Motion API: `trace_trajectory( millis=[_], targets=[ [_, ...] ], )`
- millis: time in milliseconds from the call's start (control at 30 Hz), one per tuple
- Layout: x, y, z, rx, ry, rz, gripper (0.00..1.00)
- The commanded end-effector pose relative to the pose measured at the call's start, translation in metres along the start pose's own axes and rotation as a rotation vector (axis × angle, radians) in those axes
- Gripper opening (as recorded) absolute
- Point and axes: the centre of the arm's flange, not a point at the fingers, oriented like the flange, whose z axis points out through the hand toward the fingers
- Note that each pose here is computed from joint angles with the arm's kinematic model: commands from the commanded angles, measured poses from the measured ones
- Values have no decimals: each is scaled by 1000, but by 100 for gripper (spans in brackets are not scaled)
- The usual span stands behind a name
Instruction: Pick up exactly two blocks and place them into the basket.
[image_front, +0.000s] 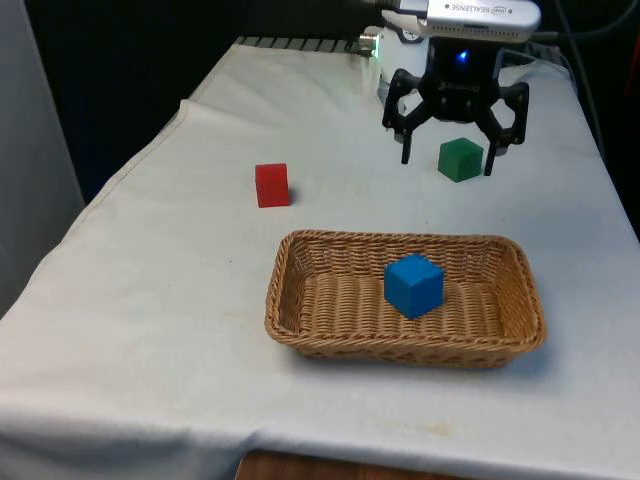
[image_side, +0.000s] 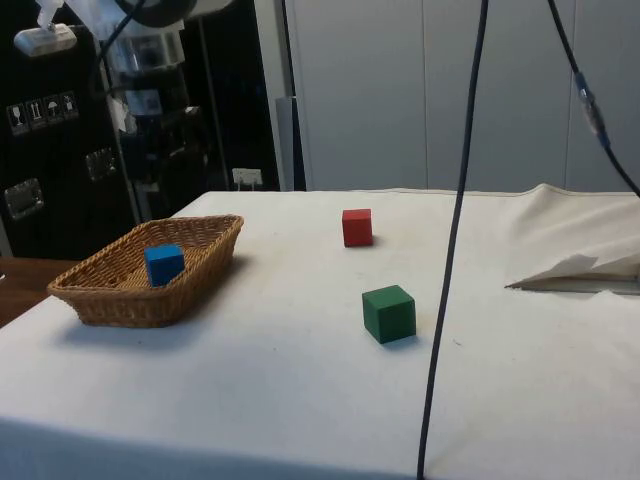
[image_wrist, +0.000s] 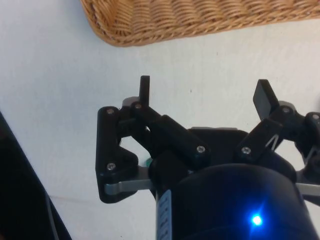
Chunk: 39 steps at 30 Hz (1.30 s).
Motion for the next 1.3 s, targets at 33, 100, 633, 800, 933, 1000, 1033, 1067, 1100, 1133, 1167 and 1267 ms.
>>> trace_trajectory(
  millis=[33, 100, 633, 800, 933, 1000, 1033, 1067, 1100, 1133, 1167, 1267],
  targets=[
    [-7, 0, -1, 0, 9, 4, 100],
    [-11, 0, -1, 3, 7, 4, 100],
    [-44, 2, 14, 47, 61, 4, 100],
    [-60, 3, 18, 61, 84, 2, 100],
    [-67, 4, 19, 67, 93, 2, 100],
    [-75, 5, 19, 74, 101, 2, 100],
    [-78, 5, 20, 76, 103, 2, 100],
    [-80, 6, 19, 78, 106, 2, 100],
    [-84, 6, 20, 80, 108, 1, 100],
    [-87, 6, 20, 83, 110, 2, 100],
    [-90, 6, 20, 85, 113, 1, 100],
    [-98, 7, 21, 92, 121, 1, 100]
  ],
)
